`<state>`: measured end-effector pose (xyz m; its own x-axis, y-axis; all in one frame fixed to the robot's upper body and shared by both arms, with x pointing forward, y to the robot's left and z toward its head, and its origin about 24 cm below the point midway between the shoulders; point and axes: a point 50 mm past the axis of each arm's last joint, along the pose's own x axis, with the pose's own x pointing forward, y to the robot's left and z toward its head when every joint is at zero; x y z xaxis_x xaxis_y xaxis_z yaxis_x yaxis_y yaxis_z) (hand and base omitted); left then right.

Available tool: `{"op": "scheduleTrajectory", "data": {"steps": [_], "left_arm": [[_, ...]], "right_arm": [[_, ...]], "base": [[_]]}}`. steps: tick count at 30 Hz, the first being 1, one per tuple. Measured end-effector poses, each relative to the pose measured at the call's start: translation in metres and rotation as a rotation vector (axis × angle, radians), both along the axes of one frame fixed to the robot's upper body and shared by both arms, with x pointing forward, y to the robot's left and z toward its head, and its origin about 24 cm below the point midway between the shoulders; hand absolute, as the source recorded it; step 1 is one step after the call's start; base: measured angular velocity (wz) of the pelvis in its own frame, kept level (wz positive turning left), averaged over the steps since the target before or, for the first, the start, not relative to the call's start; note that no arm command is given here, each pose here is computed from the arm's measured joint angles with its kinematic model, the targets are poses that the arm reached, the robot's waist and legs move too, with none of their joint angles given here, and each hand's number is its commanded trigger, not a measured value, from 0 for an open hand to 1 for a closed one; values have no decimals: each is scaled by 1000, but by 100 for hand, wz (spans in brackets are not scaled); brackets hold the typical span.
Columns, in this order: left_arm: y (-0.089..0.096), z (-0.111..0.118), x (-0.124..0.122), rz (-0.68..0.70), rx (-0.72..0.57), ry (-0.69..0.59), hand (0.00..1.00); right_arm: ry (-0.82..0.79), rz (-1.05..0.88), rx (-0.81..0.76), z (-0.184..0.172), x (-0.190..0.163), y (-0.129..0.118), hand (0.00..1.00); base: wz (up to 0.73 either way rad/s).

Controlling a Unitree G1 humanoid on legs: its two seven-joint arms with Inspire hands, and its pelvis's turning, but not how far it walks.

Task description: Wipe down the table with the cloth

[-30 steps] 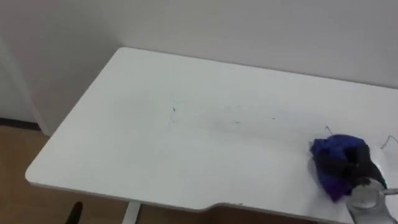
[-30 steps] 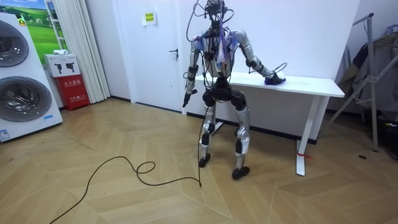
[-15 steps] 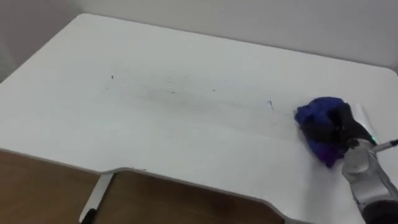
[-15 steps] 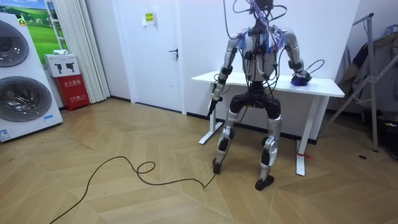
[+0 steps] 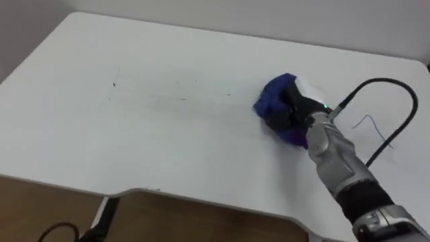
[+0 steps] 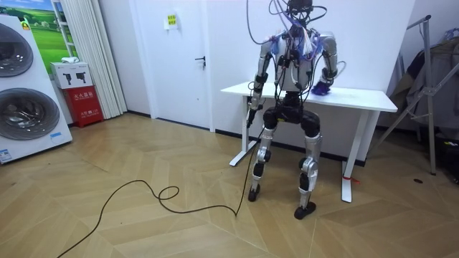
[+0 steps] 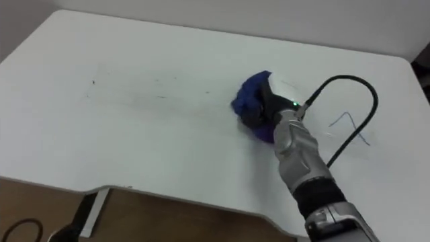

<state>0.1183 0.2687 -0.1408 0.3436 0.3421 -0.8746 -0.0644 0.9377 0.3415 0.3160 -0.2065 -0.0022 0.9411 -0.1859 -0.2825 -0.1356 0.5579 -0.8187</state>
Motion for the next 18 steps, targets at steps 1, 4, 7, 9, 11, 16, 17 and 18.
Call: {"op": "scheduleTrajectory", "data": {"steps": [1,4,7,9,11,16,17,18], "left_arm": [[7,-2,-16,50,6,21,0],[28,-3,-63,146,64,110,0],[51,5,-86,166,153,162,0],[57,8,-86,162,184,160,0],[55,8,-81,155,186,132,0],[20,2,-23,55,122,10,0],[15,1,-16,43,114,-3,0],[5,1,-5,30,93,-23,0]], "right_arm": [[10,-94,45,-11,-14,-21,100],[2,-325,67,-25,-52,-83,100],[56,-587,51,-41,-107,-143,100],[91,-677,30,-45,-132,-163,100],[98,-722,27,-47,-143,-170,100],[102,-601,-14,-46,-111,-136,100],[95,-552,-16,-44,-100,-125,100],[78,-422,-21,-36,-75,-94,100]], "base": [[50],[31],[23],[2],[-5],[-37],[-74],[-80]]}}
